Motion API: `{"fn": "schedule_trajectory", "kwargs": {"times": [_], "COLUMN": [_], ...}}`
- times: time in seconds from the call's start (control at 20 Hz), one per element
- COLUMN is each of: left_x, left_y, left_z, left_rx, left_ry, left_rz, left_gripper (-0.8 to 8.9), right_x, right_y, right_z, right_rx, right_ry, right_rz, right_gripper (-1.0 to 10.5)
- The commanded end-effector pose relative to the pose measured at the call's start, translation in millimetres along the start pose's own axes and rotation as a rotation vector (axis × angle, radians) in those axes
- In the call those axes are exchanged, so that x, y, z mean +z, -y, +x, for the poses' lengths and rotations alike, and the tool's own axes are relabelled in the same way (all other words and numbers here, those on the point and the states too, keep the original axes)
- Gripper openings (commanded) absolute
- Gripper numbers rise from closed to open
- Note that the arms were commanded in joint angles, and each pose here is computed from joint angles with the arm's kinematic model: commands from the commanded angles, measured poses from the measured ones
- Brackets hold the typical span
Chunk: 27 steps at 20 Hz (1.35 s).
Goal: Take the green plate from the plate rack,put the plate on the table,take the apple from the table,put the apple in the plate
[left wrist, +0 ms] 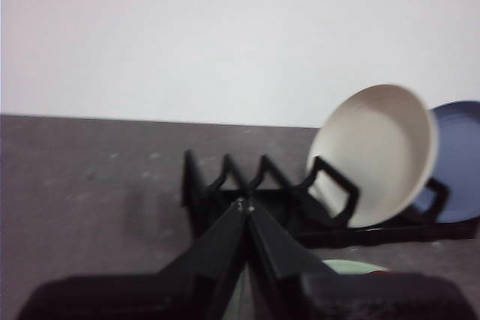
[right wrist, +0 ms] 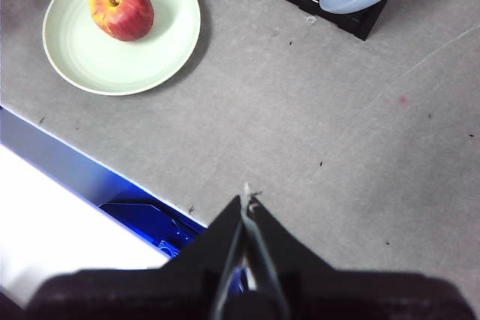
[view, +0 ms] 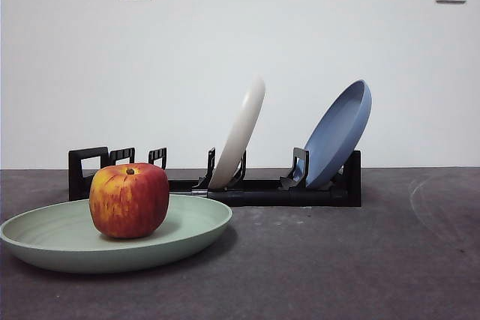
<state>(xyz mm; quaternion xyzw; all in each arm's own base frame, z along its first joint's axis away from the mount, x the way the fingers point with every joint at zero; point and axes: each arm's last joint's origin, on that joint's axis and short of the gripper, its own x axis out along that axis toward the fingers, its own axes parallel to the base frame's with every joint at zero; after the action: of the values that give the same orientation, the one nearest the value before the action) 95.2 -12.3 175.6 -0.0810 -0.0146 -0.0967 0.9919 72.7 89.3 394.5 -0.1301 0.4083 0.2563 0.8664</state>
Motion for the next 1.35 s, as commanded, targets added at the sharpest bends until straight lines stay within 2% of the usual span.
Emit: {"fn": "schedule_trajectory", "kwargs": {"times": [0.05, 0.15, 0.25, 1.35], "left_x": [-13.2, -19.4, -23.9, -23.5], "left_y": [-4.9, -8.8, -11.0, -10.7], "left_z": [0.5, -0.6, -1.8, -1.5], "left_rx": [0.078, 0.162, 0.201, 0.192], "left_ry": [-0.076, -0.134, -0.181, -0.179], "left_rz": [0.014, 0.014, 0.018, 0.034], "left_gripper": [-0.03, -0.03, -0.03, -0.03], "right_x": [-2.9, -2.9, -2.9, -2.9], "right_y": [0.1, 0.1, 0.1, 0.1], "right_z": [2.4, 2.4, 2.4, 2.4], "right_rx": [-0.012, -0.011, -0.012, -0.012], "right_ry": [-0.028, -0.028, -0.028, -0.028], "right_rz": [0.002, 0.001, 0.001, 0.001], "right_gripper": [0.0, 0.0, 0.0, 0.0]}}
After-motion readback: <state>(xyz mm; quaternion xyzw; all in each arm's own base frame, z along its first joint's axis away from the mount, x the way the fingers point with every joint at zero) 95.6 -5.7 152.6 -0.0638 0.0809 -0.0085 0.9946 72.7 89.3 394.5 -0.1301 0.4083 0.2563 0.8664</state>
